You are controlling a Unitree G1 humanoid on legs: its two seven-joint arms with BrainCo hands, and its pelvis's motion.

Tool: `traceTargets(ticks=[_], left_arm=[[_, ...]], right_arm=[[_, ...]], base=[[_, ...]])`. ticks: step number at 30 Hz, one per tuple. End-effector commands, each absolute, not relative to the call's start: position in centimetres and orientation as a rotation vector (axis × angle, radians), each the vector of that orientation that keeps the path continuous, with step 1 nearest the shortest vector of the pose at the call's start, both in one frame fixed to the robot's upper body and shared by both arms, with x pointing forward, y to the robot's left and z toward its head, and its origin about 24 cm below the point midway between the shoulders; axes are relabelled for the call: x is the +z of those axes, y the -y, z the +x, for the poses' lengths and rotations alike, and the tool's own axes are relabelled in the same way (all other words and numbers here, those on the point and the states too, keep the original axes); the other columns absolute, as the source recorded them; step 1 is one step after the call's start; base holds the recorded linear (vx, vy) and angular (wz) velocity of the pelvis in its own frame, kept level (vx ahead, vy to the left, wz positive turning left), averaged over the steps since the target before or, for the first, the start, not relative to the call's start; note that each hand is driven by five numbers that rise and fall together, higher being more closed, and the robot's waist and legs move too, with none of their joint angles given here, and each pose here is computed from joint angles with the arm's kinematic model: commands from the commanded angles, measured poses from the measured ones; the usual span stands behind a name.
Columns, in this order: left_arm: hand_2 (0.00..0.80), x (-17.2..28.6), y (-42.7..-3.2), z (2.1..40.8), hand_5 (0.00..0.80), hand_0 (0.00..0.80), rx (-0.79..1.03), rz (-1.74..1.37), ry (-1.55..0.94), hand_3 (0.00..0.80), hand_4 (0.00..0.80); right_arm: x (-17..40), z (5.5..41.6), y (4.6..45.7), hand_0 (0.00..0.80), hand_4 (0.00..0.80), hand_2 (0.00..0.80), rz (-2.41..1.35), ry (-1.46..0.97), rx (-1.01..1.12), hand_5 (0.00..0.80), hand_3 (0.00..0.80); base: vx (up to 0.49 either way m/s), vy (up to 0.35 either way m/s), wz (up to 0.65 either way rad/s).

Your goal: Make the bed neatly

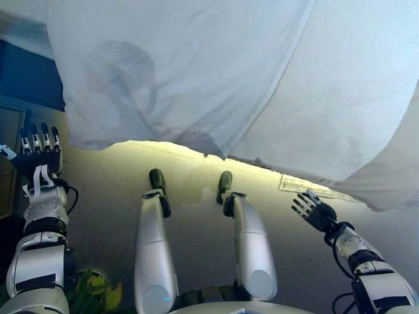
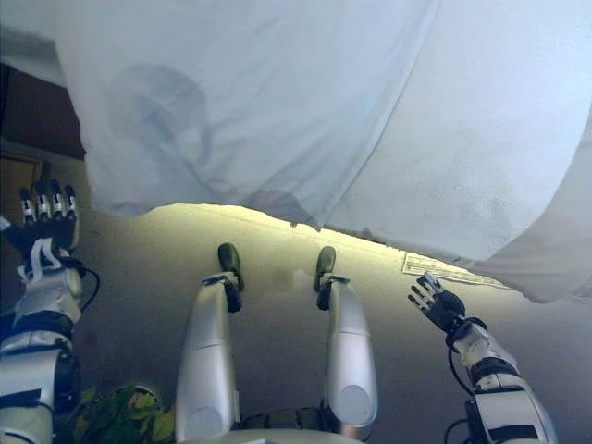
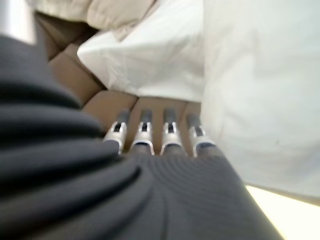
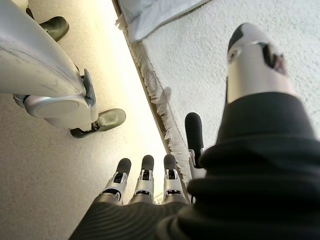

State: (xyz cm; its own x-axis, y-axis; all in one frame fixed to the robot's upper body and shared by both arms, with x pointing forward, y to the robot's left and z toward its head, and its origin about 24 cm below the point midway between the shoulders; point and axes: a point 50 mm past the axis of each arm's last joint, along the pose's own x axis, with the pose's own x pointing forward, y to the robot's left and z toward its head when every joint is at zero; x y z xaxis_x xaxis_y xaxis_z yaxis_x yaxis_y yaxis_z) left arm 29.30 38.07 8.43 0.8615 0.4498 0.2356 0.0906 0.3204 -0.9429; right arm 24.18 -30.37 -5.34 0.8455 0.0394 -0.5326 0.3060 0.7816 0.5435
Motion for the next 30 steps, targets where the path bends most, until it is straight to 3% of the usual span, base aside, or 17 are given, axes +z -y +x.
traceTargets(ticks=[1, 11, 17, 24, 30], left_arm=[[0.000, 9.1, -37.3, 29.1, 0.000, 0.000, 0.117, -1.235, 0.647, 0.000, 0.000], [0.000, 14.6, -31.5, 31.4, 0.000, 0.000, -0.408, -1.124, 0.777, 0.000, 0.000], [0.000, 18.5, -29.4, 32.9, 0.000, 0.000, -0.545, -1.066, 0.801, 0.000, 0.000], [0.000, 19.6, -27.3, 33.6, 0.000, 0.000, -0.675, -1.016, 0.761, 0.000, 0.000], [0.000, 20.7, -26.8, 34.6, 0.000, 0.000, -0.672, -1.016, 0.737, 0.000, 0.000]], right_arm=[[-5.7, 21.2, 33.1, 0.000, 0.000, 0.000, 0.660, -0.545, -0.241, 0.000, 0.000], [-5.9, 21.0, 32.9, 0.000, 0.000, 0.000, 0.653, -0.560, -0.253, 0.000, 0.000], [-6.3, 21.5, 31.4, 0.000, 0.000, 0.000, 0.660, -0.574, -0.221, 0.000, 0.000], [-6.8, 21.2, 30.6, 0.000, 0.000, 0.000, 0.658, -0.596, -0.210, 0.000, 0.000], [-6.5, 22.1, 30.0, 0.000, 0.000, 0.000, 0.644, -0.599, -0.180, 0.000, 0.000]], base=[[0.027, -0.047, 0.02], [0.021, -0.020, 0.05], [0.004, -0.003, -0.01], [0.042, -0.018, -0.08], [0.082, 0.024, -0.02]])
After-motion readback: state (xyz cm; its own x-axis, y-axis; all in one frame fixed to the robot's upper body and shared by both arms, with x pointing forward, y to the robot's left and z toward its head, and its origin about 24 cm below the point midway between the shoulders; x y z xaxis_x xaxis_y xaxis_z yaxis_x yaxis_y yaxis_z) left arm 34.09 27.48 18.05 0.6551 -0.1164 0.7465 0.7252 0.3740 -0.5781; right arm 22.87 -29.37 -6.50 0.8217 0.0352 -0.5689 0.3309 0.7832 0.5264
